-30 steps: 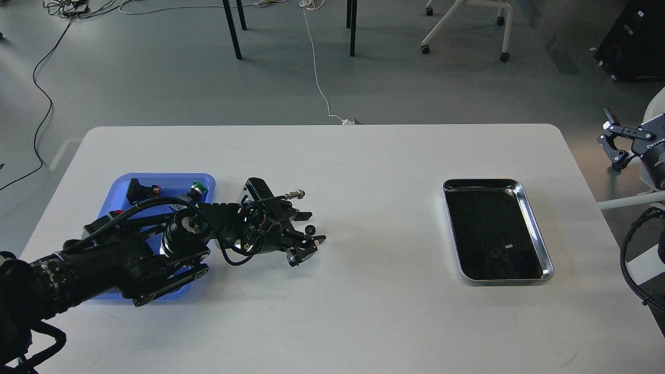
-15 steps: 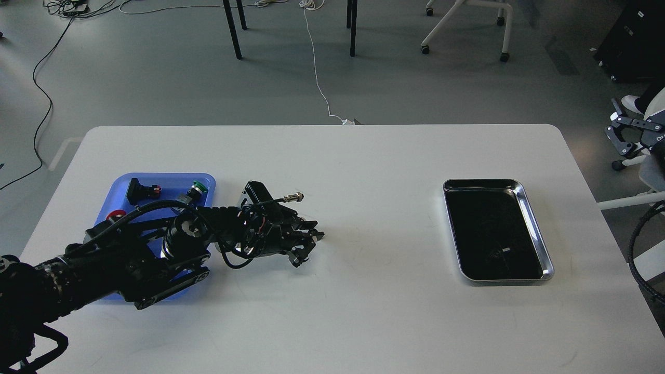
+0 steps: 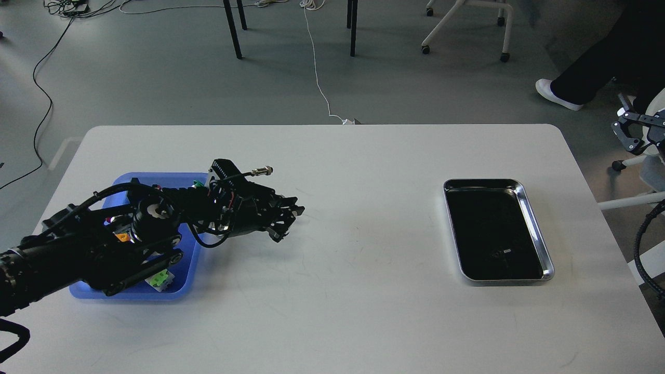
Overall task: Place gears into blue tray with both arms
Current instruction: 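Carry the black part into the blue tray and release it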
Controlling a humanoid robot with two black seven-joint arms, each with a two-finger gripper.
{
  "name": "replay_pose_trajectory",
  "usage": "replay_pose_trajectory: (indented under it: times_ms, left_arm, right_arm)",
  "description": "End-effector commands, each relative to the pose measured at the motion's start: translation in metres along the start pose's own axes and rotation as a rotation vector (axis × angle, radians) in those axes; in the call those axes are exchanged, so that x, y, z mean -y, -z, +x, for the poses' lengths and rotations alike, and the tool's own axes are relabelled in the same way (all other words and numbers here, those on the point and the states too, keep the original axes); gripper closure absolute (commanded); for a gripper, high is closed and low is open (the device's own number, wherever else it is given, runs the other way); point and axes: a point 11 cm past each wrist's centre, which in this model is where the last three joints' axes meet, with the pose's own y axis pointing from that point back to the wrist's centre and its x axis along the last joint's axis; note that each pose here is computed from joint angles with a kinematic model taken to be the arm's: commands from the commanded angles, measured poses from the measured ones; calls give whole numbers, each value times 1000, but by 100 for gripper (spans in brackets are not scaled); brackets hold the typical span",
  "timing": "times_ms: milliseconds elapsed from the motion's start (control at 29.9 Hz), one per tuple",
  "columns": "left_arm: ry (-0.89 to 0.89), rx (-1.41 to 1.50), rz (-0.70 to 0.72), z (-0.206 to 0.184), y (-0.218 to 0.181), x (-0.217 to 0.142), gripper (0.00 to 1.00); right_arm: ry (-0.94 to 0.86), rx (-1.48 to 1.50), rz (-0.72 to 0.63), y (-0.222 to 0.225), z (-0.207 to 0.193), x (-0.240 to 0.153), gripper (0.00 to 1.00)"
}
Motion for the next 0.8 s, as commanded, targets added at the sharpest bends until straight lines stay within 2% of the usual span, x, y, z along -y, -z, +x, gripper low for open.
replay_pose_trajectory:
  times_ms: [0, 201, 301, 401, 769]
  left_arm:
    - [-34, -21, 78, 19, 40, -51, 88]
    - [67, -32, 187, -19, 91, -138, 88]
    - [132, -75, 231, -53, 98, -162, 87]
    - [175, -115, 247, -80, 96, -169, 86]
    - [220, -155, 260, -107, 96, -158, 82]
  right_arm:
    - [-3, -6, 2, 3, 1, -1, 2]
    - [5, -2, 1, 1, -1, 1, 2]
    - [9, 1, 0, -1, -3, 2, 2]
    - [17, 6, -1, -2, -6, 3, 2]
    - [21, -15, 6, 10, -6, 2, 2]
